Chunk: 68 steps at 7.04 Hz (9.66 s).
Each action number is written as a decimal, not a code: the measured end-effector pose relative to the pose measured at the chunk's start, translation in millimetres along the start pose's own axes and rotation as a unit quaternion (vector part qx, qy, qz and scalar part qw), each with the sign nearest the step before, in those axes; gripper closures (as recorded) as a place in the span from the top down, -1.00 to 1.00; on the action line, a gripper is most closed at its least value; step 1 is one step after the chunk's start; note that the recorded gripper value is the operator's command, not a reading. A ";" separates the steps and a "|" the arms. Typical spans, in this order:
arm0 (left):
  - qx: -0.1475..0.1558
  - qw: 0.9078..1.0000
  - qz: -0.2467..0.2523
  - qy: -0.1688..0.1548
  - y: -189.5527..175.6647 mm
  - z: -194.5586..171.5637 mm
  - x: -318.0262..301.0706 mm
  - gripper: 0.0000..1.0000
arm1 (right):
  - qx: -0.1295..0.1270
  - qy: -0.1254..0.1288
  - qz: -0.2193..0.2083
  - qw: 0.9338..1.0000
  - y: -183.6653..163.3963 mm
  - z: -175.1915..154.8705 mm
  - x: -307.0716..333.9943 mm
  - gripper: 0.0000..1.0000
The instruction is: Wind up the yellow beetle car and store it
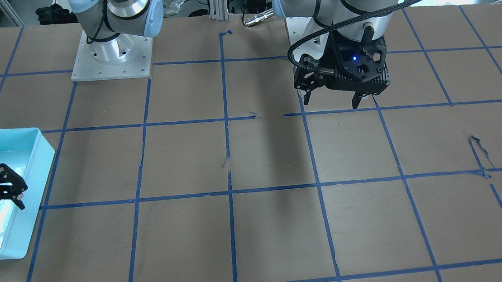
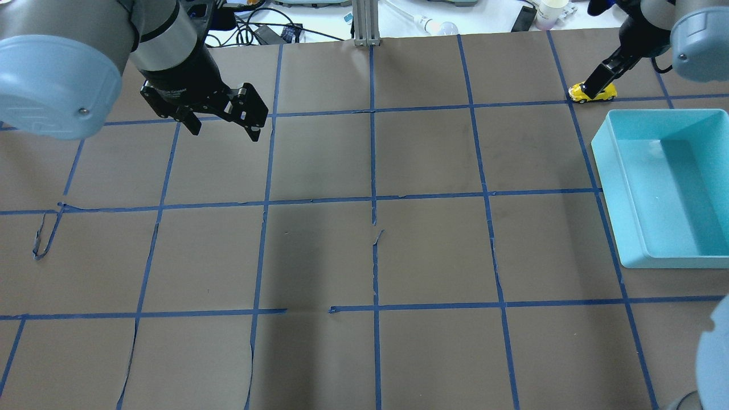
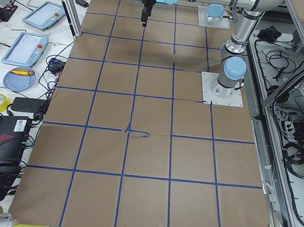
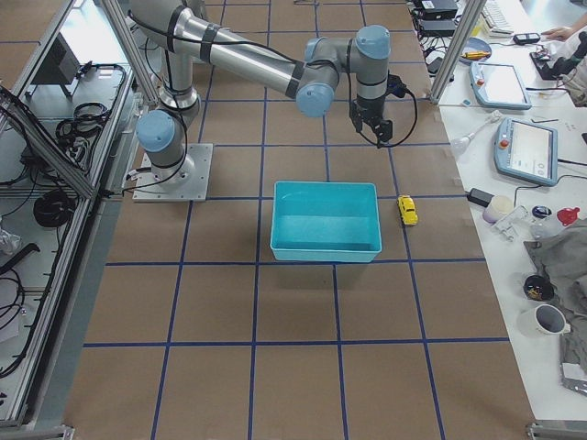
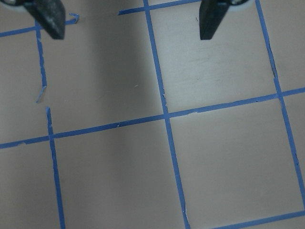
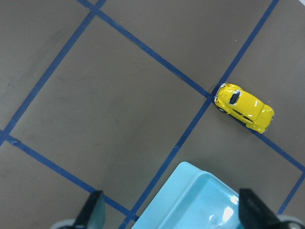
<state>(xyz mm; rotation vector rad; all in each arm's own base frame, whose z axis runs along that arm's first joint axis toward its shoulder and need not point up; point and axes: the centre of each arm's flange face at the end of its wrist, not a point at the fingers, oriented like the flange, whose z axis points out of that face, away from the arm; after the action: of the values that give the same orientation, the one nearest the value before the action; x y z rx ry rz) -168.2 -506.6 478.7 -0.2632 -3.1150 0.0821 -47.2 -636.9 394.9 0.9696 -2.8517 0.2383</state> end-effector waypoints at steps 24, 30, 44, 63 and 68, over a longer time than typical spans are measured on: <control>0.003 1.000 -0.002 -0.001 -1.0 -0.1 -3.0 1.00 | -0.042 0.023 -0.249 0.967 -27.7 238.7 129.4 -0.13; 0.003 1.000 -0.002 -0.002 -0.9 -0.1 -3.2 1.00 | -0.043 0.029 -0.242 0.969 -27.9 221.0 130.6 -1.00; 0.003 1.000 -0.002 -0.002 -0.9 -0.1 -3.3 1.00 | -0.078 -0.106 -0.334 0.933 113.8 91.9 104.9 -1.00; 0.033 0.999 -0.002 0.000 5.6 -20.1 -2.1 1.00 | -0.073 -0.029 0.208 0.975 78.5 -36.0 -49.3 1.00; 0.027 1.000 -0.002 -0.006 12.6 -24.5 -2.1 1.00 | -0.066 -0.021 0.317 0.946 5.2 -97.4 -183.2 1.00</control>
<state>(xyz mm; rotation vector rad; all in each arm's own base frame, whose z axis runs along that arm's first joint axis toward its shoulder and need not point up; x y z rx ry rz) -163.6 -493.3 502.4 -0.2569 -3.1201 0.1673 100.0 -505.8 459.8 0.0056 -3.0747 0.0761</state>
